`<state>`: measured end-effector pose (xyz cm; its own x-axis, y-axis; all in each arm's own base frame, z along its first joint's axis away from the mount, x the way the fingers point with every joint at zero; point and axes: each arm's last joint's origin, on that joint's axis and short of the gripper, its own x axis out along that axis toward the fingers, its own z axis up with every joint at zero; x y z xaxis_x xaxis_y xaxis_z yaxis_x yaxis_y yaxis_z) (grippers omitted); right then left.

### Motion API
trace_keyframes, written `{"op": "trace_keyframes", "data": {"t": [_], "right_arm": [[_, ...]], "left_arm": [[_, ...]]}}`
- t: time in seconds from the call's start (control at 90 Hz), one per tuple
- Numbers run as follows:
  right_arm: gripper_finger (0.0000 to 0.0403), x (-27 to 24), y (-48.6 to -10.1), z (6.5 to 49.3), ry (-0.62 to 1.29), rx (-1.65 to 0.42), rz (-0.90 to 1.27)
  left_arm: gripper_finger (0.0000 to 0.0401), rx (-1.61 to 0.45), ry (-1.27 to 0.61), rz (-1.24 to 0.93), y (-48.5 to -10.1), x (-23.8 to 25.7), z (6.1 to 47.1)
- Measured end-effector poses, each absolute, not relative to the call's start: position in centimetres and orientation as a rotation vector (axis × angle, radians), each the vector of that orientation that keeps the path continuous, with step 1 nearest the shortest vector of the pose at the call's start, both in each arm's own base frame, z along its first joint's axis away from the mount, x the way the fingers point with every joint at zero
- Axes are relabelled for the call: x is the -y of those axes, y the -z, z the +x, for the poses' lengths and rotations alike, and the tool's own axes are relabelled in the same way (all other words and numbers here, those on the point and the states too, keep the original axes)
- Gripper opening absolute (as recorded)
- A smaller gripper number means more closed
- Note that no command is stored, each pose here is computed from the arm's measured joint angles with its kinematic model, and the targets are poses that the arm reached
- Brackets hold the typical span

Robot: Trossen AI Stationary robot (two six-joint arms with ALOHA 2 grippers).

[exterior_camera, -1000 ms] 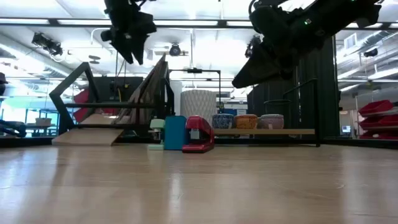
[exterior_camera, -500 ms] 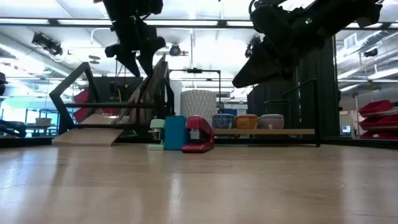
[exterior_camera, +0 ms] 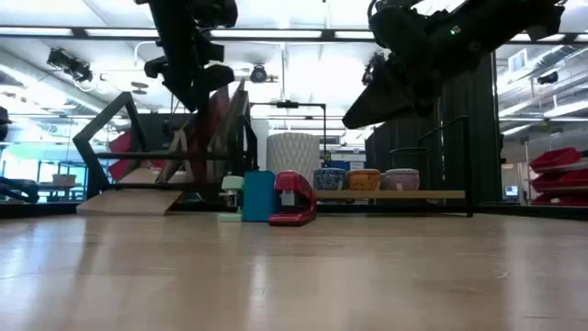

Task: Stock shelves
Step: Remove the brown book from the bookshelf

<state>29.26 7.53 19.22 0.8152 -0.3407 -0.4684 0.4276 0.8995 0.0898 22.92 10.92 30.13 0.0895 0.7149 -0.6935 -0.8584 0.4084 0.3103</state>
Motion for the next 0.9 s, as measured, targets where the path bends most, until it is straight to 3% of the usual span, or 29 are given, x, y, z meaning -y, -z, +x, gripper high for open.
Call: {"op": "trace_keyframes", "data": {"t": [0.333,0.567,0.9], "right_arm": [[0.0020,-7.6,-19.2,29.3,0.404,-0.464,0.198],[0.0020,-7.6,-19.2,29.3,0.400,-0.466,0.199],[0.0020,-7.6,-19.2,29.3,0.395,-0.468,0.198]], "left_arm": [[0.0009,-0.928,-1.225,-0.210,-30.0,-11.5,22.2],[0.0003,-0.910,-1.209,-0.192,-31.6,-10.9,22.5],[0.0001,-0.790,-1.243,-0.145,-38.5,-8.5,21.8]]}}
